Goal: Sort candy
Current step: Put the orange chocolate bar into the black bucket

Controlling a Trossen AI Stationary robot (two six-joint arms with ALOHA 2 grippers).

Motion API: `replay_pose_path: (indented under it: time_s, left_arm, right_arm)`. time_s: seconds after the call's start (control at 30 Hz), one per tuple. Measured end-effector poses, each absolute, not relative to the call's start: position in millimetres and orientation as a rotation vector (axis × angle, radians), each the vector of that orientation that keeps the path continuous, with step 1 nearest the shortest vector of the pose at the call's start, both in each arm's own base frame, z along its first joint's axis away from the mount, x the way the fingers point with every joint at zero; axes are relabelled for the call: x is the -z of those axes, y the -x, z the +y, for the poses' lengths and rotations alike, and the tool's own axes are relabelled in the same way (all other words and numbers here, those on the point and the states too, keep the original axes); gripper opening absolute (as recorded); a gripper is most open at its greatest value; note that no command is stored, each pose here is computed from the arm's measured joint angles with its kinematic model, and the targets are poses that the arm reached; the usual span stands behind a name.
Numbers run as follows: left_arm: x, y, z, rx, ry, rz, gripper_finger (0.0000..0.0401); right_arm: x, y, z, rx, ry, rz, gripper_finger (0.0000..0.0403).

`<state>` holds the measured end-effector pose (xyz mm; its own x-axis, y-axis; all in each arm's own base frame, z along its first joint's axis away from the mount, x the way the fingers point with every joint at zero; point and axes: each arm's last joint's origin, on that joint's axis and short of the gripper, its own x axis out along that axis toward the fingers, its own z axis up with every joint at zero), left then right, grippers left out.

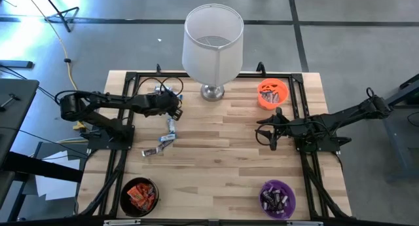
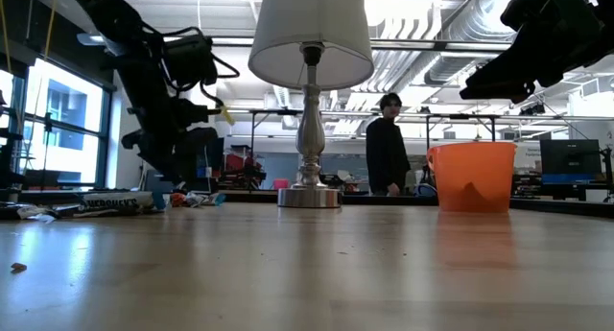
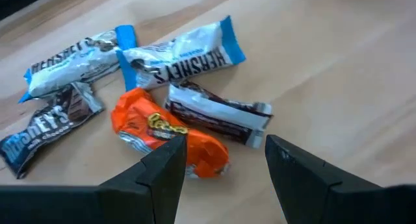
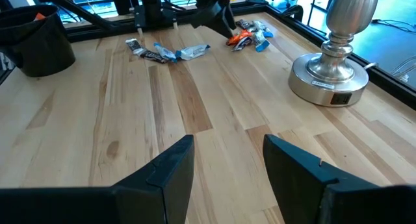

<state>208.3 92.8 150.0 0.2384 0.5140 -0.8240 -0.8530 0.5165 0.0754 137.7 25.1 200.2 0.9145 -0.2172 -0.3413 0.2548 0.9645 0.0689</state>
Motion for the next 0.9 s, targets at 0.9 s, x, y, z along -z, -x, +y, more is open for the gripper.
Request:
replay_pose_path:
  time_s: [0.9]
  left_arm:
    - [-126,-210,106,-1.164,0.556,0.911,0.0198]
  right_arm:
    - [-200,-138,25,0.244,-0.113,0.338,0.0180]
